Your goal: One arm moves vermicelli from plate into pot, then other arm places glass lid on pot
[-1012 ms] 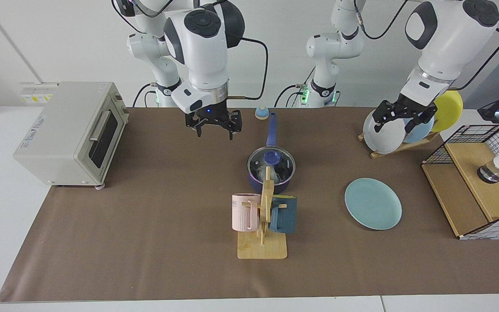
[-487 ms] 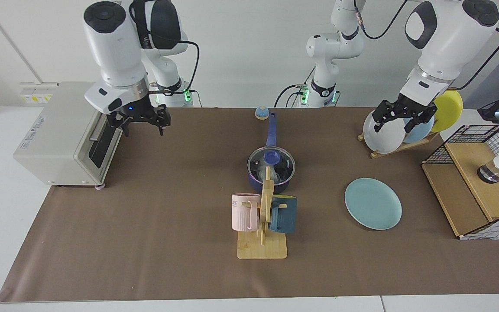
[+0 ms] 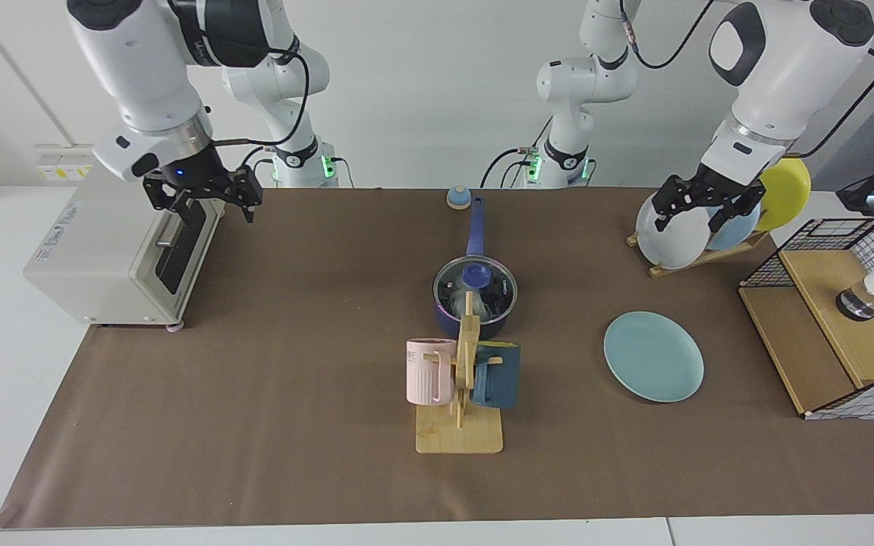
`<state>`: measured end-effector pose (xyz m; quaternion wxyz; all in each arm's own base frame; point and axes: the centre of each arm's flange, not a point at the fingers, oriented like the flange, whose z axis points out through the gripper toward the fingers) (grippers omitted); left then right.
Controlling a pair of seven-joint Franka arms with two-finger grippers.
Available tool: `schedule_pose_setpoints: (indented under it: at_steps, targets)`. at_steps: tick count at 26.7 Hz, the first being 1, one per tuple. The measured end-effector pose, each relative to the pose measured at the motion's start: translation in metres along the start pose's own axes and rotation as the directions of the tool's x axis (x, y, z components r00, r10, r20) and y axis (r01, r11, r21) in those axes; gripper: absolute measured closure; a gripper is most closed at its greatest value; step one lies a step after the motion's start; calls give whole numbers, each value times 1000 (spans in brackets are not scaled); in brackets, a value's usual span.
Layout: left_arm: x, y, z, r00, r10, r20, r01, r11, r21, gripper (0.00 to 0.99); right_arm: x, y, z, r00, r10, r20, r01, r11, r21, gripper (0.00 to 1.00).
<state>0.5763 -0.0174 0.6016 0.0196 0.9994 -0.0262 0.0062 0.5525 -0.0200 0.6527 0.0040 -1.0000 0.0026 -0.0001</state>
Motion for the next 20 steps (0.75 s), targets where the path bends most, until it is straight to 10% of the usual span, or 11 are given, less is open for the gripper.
schedule_pose_setpoints:
  at_steps: [20]
  targets:
    - [-1, 1, -2, 1000, 1, -4, -1, 1000, 0, 0, -2, 3, 0, 1000, 4, -1, -4, 1000, 2, 0]
